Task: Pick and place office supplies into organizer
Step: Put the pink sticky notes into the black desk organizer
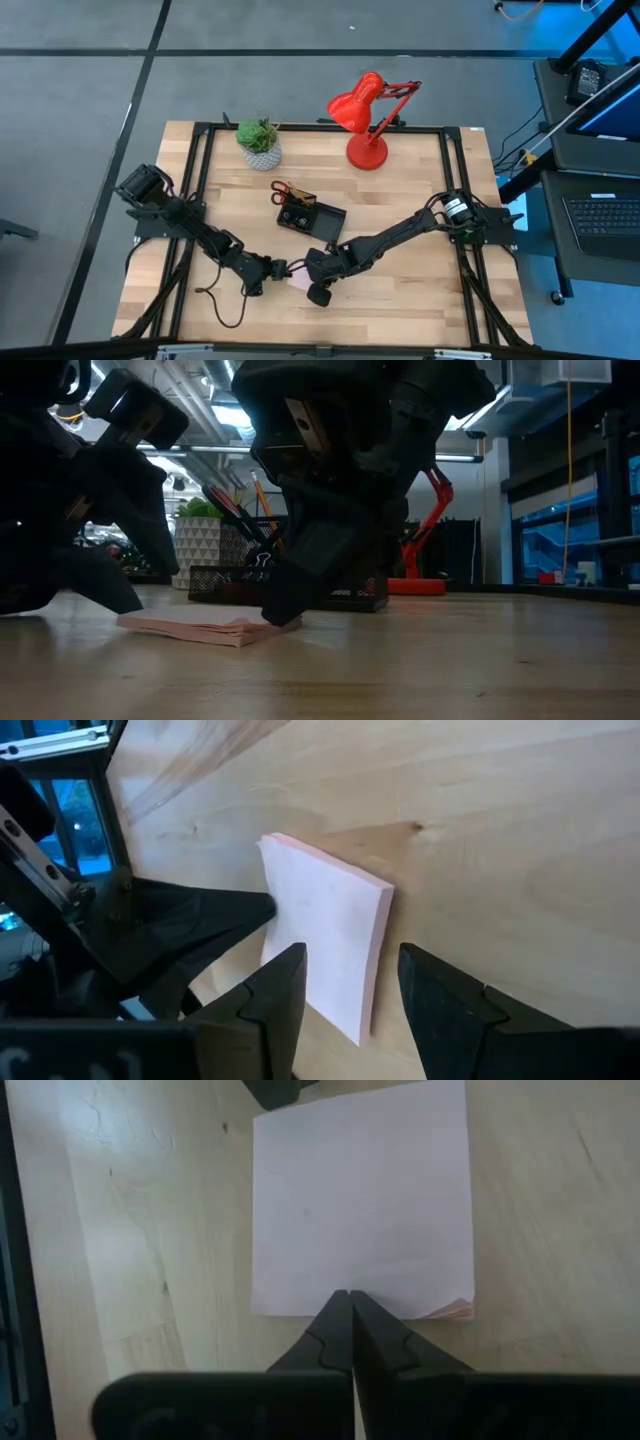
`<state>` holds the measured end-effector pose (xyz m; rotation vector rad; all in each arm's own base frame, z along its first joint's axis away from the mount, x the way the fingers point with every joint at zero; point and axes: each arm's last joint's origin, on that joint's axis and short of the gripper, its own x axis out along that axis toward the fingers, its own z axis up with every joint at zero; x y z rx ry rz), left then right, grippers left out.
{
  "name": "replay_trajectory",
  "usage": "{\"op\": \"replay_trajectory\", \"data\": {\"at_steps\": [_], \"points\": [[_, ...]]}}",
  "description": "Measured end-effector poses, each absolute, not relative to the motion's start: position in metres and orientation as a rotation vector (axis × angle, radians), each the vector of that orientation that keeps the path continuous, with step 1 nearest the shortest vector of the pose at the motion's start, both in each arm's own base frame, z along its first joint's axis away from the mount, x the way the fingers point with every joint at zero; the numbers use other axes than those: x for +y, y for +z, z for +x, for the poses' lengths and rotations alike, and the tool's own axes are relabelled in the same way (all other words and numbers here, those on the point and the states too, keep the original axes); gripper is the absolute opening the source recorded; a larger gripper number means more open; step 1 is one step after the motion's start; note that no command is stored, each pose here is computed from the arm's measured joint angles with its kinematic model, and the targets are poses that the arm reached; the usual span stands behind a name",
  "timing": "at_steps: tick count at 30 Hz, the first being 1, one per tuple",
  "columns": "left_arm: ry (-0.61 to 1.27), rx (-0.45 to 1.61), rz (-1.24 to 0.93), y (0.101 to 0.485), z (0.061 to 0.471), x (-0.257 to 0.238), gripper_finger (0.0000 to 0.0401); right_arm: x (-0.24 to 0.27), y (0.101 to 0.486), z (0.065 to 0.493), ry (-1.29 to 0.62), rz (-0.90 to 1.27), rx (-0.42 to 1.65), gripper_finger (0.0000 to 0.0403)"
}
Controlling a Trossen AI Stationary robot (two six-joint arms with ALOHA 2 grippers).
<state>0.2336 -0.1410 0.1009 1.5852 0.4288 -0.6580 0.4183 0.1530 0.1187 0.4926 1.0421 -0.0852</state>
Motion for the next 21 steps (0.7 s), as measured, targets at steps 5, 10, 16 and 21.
{"op": "replay_trajectory", "data": {"at_steps": [5, 10, 16, 21], "points": [[-0.695, 0.437, 1.587, 0.0937, 0.2339, -0.1418, 0.0155, 0.1531, 0.1189, 0.4185, -0.084, 0.494, 1.04, 0.0001], [-0.685, 0.421, 1.576, 0.0918, 0.2362, -0.1434, 0.0155, 0.1527, 0.1195, 0.4204, -0.078, 0.501, 1.023, 0.0001], [-0.703, 0.417, 1.574, 0.0932, 0.2397, -0.1452, 0.0155, 0.1525, 0.1199, 0.4212, -0.074, 0.504, 1.016, 0.0001], [-0.708, 0.42, 1.543, 0.0934, 0.2411, -0.1448, 0.0155, 0.1525, 0.1199, 0.4212, -0.076, 0.506, 1.015, 0.0001]]}}
